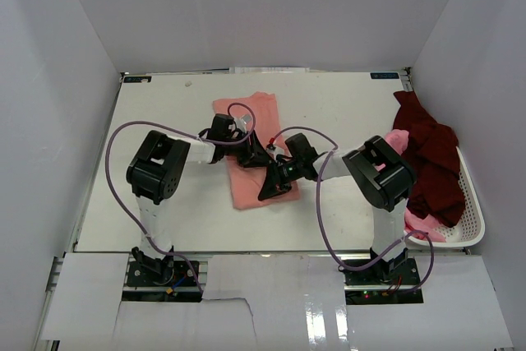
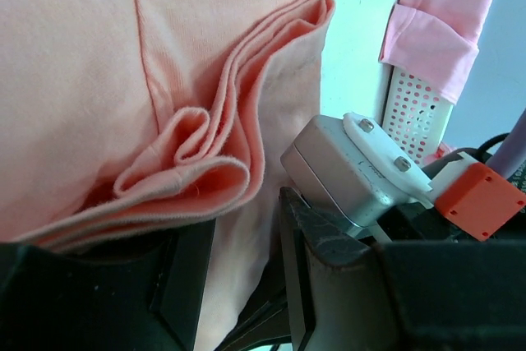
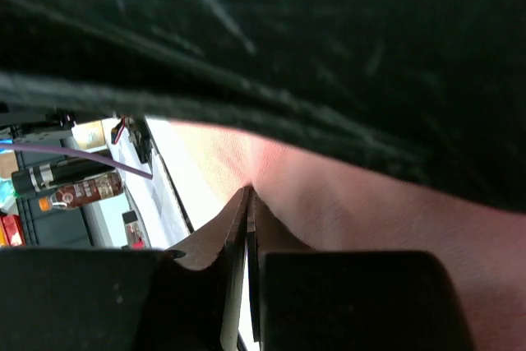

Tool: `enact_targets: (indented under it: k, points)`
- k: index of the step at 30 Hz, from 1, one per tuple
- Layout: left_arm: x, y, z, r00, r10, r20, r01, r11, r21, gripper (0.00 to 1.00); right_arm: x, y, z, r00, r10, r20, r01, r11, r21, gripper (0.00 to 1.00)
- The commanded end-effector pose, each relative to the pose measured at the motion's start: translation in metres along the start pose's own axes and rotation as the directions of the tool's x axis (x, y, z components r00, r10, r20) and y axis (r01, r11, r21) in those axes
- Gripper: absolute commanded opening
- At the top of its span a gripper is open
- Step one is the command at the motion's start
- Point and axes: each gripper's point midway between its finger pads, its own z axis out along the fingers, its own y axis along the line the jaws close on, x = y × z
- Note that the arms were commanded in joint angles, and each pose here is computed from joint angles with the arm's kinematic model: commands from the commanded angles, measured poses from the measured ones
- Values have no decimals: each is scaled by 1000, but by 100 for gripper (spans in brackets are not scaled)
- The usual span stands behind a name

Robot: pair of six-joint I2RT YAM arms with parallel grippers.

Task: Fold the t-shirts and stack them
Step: Fold the folded rectangular tshirt in 1/3 of the way

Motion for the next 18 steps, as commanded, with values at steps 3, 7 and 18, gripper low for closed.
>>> enact_targets:
  k: [3, 7, 18]
  points:
    - [24, 0, 3, 1000, 9, -21, -11, 999, -53, 50, 18, 8, 15, 999, -21, -28, 21, 1000, 19, 8]
    - [23, -2, 0, 1000, 23, -10, -23, 998, -56, 49, 18, 14, 14, 999, -26, -24, 26, 1000, 12, 8]
    - [-35, -107, -39, 980, 164, 109, -169, 985, 34, 50, -17, 69, -17, 986, -149, 68, 150, 989, -4, 8]
